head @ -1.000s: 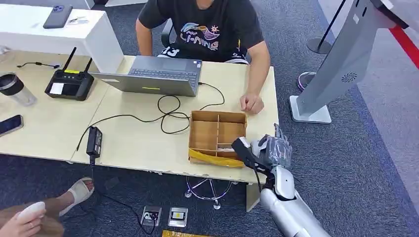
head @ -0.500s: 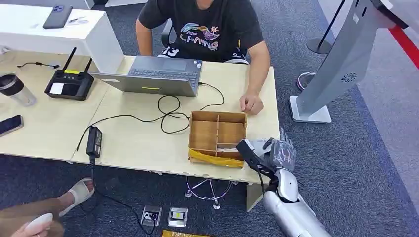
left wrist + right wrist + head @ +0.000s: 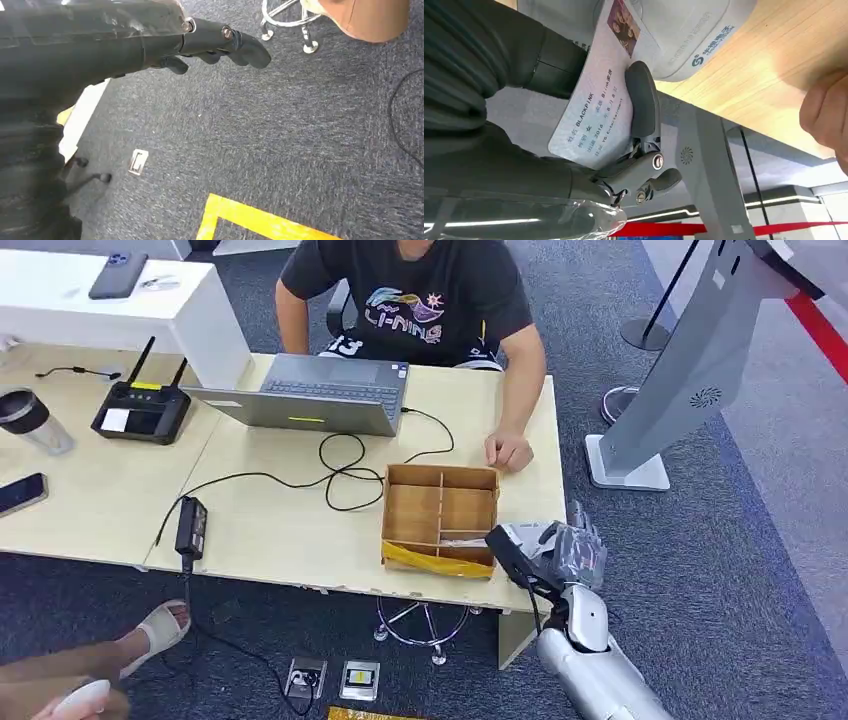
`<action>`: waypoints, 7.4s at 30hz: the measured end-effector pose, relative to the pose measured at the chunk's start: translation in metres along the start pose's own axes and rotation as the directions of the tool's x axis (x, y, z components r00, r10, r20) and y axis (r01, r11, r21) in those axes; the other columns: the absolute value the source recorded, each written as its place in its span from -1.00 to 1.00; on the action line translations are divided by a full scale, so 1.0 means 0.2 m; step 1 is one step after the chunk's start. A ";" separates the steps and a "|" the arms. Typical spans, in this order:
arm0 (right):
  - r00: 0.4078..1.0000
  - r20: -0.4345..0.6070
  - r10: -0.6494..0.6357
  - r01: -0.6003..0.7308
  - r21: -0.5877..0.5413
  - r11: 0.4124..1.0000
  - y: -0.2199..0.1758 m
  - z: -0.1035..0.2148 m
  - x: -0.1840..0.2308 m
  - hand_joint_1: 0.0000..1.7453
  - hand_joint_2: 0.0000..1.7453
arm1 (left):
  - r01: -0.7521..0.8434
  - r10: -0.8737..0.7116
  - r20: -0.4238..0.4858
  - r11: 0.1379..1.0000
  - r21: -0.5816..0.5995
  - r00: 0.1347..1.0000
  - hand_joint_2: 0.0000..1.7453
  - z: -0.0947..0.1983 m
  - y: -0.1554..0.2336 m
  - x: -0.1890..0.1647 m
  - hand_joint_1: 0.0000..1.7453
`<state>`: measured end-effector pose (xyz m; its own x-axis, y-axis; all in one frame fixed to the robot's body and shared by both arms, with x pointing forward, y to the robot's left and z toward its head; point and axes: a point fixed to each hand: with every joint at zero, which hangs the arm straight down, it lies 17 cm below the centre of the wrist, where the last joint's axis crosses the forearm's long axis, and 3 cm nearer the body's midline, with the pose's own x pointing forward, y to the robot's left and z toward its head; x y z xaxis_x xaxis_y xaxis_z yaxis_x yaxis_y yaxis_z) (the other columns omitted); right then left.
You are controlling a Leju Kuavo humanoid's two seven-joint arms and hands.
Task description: Pass the card to the sensor for recognition and then transmit it.
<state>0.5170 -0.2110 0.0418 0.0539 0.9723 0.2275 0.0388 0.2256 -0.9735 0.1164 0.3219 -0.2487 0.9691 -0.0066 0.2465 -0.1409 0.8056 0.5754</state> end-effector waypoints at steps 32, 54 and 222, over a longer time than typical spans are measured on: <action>0.981 0.180 -0.071 0.109 -0.212 0.971 -0.47 -0.04 0.33 1.00 1.00 | 0.000 0.000 0.010 1.000 -0.001 1.000 1.00 0.02 -0.02 0.00 -1.00; 0.886 0.462 0.020 0.228 -0.474 0.851 -1.49 -0.07 1.07 1.00 1.00 | -0.023 0.023 -0.055 1.000 -0.007 0.998 1.00 0.03 -0.04 -0.04 -1.00; 0.727 -0.643 -0.241 0.434 0.159 0.887 0.89 1.29 -1.18 -1.00 1.00 | -0.078 0.079 -0.136 0.997 0.016 0.988 1.00 0.11 -0.10 -0.10 -1.00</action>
<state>0.2538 -0.3846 -0.1909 0.6710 0.6136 0.4163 -0.1013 0.6321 -0.7683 0.0964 0.2936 -0.2481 0.9735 0.1379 0.1826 -0.2189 0.7942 0.5669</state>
